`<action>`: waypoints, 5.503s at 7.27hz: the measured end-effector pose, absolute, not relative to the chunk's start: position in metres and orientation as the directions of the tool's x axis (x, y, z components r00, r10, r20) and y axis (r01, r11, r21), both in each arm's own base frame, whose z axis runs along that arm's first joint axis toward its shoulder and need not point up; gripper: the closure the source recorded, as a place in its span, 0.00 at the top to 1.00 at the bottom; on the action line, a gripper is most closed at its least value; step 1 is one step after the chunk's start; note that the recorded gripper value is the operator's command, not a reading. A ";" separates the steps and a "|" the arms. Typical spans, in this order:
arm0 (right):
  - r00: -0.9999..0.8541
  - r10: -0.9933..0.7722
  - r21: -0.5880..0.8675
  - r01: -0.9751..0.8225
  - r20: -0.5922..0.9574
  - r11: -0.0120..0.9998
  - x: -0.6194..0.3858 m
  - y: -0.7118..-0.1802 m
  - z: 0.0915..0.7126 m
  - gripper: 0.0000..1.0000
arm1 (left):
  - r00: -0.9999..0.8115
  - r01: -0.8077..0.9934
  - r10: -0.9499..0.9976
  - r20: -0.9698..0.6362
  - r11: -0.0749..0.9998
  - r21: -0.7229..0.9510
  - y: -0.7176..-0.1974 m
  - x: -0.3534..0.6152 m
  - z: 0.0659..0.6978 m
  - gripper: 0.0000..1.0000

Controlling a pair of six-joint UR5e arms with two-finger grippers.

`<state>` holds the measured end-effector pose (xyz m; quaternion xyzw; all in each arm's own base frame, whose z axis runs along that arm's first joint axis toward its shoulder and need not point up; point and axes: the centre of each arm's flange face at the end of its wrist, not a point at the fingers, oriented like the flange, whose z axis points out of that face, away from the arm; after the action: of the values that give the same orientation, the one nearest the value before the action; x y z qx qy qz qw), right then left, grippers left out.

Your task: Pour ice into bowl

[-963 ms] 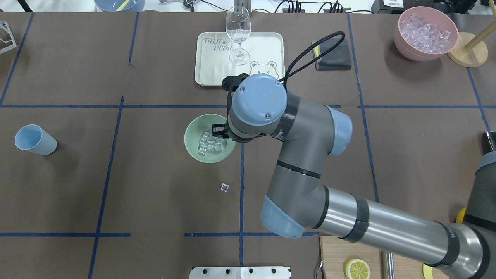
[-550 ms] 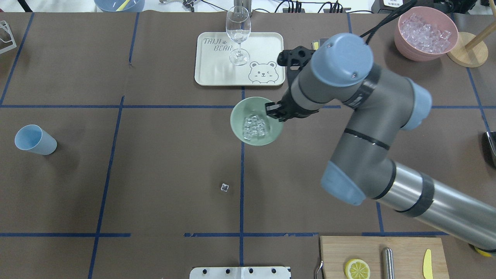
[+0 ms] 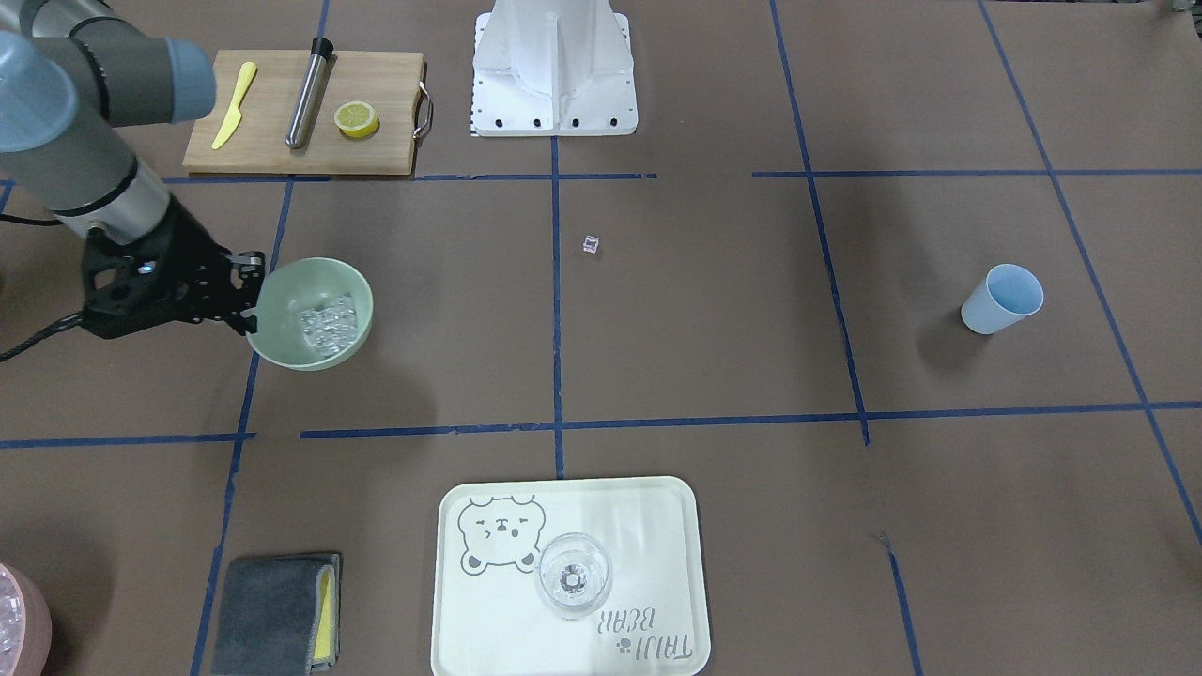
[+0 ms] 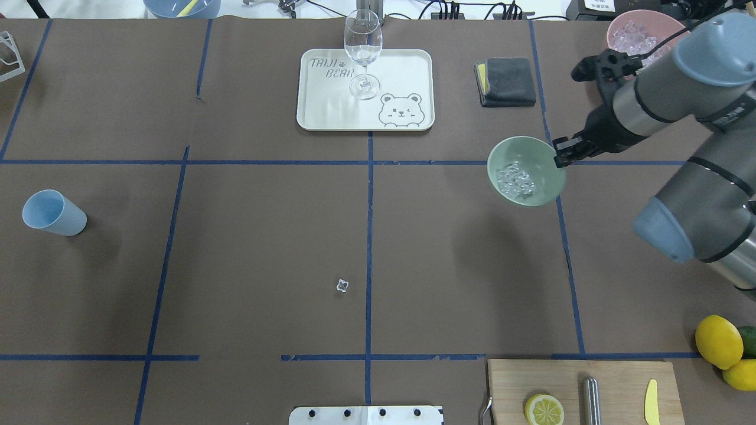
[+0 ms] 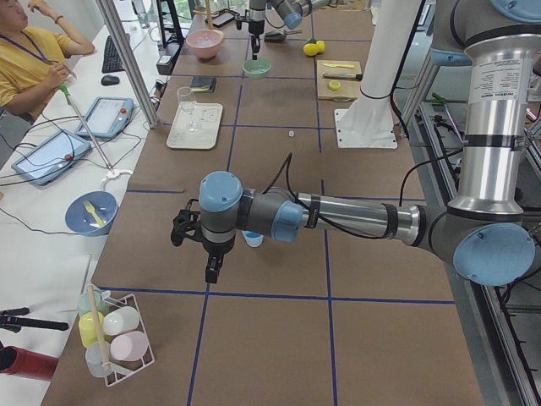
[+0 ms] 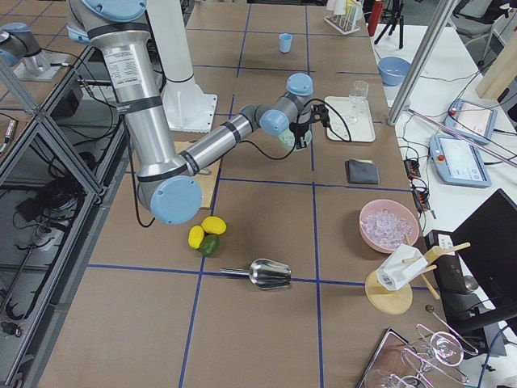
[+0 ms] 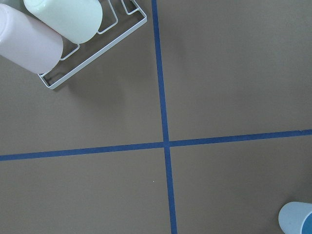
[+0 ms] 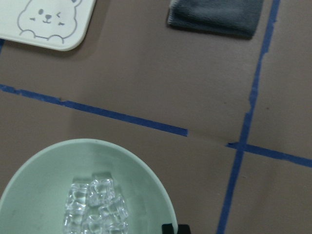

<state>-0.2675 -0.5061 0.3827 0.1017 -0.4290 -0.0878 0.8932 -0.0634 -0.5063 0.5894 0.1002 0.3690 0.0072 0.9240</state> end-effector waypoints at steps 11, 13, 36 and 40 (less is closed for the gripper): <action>0.614 -0.295 0.296 0.103 0.733 0.950 -0.191 -0.471 0.569 1.00 | 0.728 0.055 0.102 -0.678 0.977 0.206 -0.507 -0.061 0.590 1.00; 0.622 -0.285 0.302 0.082 0.729 0.950 -0.182 -0.479 0.561 1.00 | 0.728 0.055 0.102 -0.678 0.977 0.206 -0.507 -0.061 0.590 1.00; 0.751 0.009 -0.101 0.076 0.660 0.992 0.047 -0.468 0.652 1.00 | 0.711 0.036 0.096 -0.697 0.984 0.172 -0.502 -0.050 0.605 1.00; 0.750 0.005 -0.099 0.081 0.661 0.992 0.045 -0.468 0.652 1.00 | 0.711 0.034 0.096 -0.697 0.985 0.171 -0.502 -0.050 0.606 1.00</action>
<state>0.0452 -0.4680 0.6516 -0.0608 -0.3527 -0.0202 0.9336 -0.0496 -0.5018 0.6057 0.0859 0.3799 0.0168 0.9209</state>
